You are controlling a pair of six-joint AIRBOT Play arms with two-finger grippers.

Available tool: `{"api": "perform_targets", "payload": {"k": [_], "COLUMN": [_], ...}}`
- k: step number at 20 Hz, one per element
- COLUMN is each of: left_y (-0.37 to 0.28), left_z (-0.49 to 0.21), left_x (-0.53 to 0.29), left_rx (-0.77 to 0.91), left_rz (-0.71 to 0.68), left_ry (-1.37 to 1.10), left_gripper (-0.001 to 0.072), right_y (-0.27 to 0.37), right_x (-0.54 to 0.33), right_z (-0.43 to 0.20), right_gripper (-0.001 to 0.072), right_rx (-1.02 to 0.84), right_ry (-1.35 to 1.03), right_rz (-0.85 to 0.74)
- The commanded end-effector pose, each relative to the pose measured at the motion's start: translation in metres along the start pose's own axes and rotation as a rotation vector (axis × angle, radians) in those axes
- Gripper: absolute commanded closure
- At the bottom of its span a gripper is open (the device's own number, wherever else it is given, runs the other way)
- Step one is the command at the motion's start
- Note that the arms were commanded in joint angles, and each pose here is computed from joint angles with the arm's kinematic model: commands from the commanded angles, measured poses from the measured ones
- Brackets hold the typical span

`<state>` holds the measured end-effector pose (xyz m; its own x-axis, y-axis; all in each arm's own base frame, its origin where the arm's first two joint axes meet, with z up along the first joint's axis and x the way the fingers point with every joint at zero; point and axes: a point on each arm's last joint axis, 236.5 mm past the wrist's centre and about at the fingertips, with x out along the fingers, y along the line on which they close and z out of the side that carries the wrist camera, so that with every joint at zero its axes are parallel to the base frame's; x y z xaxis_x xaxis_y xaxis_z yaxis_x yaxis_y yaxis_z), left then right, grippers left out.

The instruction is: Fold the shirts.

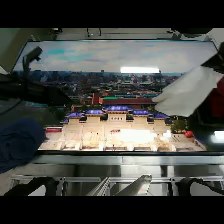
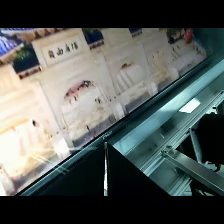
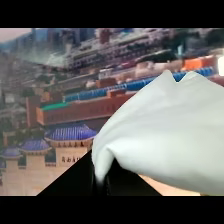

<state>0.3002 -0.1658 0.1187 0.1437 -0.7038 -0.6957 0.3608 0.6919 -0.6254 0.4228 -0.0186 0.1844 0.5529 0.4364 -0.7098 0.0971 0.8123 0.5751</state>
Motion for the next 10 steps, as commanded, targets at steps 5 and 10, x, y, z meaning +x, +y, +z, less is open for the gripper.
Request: {"api": "perform_targets", "payload": {"k": [5,10], "left_y": [0.007,0.043], "left_z": [-0.001,0.036], "left_x": [0.024,0.001], "left_rx": [-0.025,-0.083], "left_rz": [0.025,0.102], "left_ry": [-0.062,-0.237], "left_gripper": [0.0693,0.0692], "right_y": [-0.033,0.019], "right_x": [-0.009,-0.085], "right_z": [0.071,0.22], "right_gripper": [0.07,0.0699], "right_rx": [-0.004,-0.247], "right_ry": [-0.297,-0.765], "right_rz": [-0.021,0.149]}}
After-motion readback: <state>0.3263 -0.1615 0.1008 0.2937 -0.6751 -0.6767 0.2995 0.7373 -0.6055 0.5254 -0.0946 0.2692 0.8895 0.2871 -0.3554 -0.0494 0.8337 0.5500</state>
